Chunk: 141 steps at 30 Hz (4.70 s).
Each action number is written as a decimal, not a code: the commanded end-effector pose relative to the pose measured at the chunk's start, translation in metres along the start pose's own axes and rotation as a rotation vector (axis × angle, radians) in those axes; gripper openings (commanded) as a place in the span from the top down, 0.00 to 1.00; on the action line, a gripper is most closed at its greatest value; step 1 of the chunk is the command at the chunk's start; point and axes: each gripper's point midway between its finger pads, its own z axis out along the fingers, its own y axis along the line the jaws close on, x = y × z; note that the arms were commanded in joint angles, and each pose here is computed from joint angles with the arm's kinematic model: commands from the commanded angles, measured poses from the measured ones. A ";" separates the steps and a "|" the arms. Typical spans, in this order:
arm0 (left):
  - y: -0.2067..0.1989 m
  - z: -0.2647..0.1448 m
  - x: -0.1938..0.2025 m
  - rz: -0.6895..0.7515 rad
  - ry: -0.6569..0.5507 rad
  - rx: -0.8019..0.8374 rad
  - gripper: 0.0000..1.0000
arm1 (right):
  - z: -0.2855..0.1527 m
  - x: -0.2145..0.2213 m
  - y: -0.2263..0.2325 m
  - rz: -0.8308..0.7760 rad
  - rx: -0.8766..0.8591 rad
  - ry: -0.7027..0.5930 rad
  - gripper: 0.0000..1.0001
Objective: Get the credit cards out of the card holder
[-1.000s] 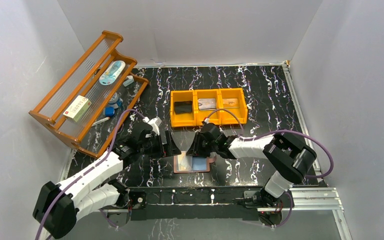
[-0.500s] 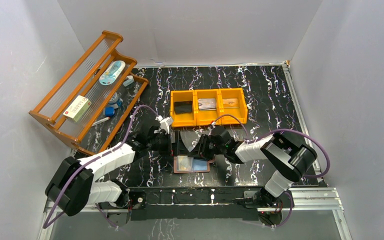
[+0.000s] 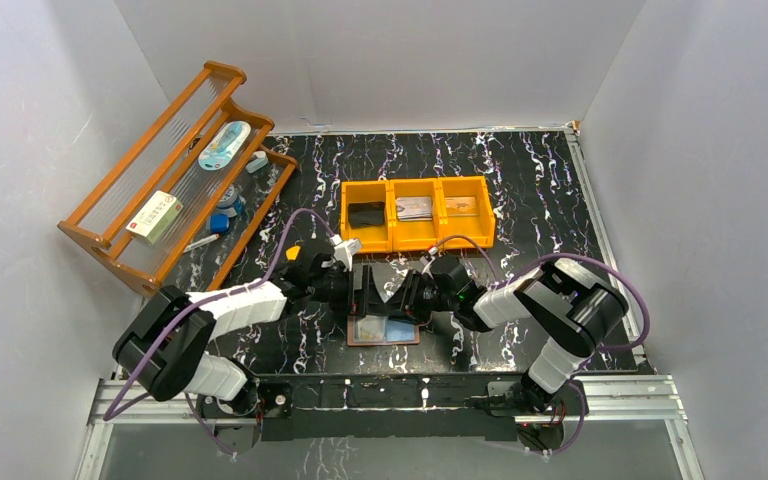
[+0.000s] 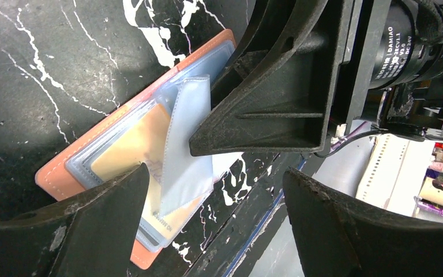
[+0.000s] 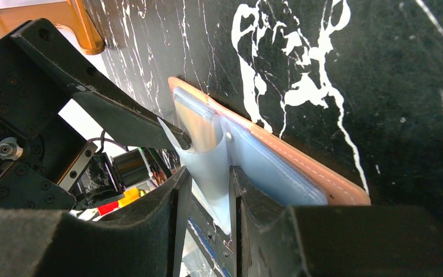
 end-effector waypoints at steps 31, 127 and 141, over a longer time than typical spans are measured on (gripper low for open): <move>-0.075 0.013 0.005 0.082 0.066 0.215 0.23 | -0.081 -0.040 -0.014 0.000 0.282 -0.328 0.45; 0.029 -0.012 0.028 -0.032 0.058 -0.312 0.63 | 0.005 0.027 -0.002 -0.152 0.242 0.093 0.74; 0.049 -0.014 0.055 -0.082 0.089 -0.348 0.70 | 0.007 0.033 0.009 -0.078 0.124 0.080 0.72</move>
